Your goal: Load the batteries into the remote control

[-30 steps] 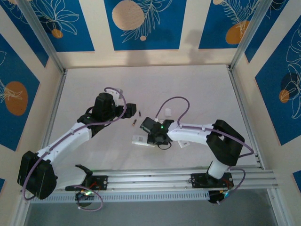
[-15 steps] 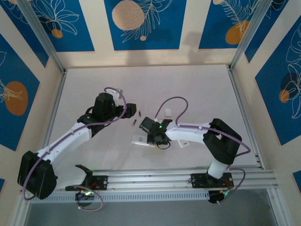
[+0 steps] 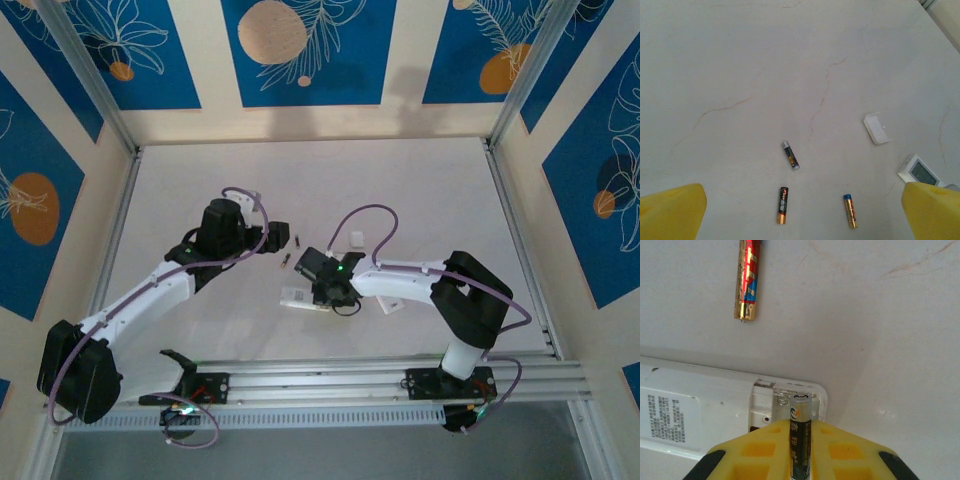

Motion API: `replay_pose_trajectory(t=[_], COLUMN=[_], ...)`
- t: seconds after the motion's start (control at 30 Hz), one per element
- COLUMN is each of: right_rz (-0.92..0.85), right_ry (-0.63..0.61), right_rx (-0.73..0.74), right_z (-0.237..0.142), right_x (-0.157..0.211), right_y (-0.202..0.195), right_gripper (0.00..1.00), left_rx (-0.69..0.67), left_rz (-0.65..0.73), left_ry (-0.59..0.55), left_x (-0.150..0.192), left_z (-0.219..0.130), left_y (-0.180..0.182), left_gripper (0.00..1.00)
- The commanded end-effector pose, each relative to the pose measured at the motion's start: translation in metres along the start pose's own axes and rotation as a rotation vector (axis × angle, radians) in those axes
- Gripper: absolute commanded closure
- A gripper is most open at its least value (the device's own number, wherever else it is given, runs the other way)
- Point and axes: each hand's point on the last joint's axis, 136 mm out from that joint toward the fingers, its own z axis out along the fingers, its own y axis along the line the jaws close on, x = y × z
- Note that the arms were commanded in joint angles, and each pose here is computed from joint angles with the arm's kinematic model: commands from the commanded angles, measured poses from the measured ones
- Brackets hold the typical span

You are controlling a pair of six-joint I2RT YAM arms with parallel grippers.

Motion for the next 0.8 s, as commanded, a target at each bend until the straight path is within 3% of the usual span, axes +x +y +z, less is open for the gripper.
replay_pose_trajectory(t=[0.0,0.33,0.57,0.77], right_rz=[-0.002,0.0,0.002,0.006], right_ry=[0.02,0.007,-0.028,-0.001], right_rx=[0.001,-0.028,-0.014,-0.005], right_z=[-0.005,-0.012,-0.02,-0.009], right_x=[0.001,-0.002,-0.013,-0.011], right_y=[0.002,0.004,0.0,-0.003], right_gripper=[0.82,0.76,0.77,0.78], left_rx=[0.015,0.018,0.015,-0.017], left_rz=[-0.006,-0.012,-0.012,-0.02], left_ry=[-0.013,-0.009,-0.009,0.066], left_x=[-0.003,-0.001,-0.001,0.018], left_z=[-0.001,0.001,0.001,0.006], left_y=[0.0,0.0,0.001,0.009], left_gripper=[0.0,0.0,0.0,0.01])
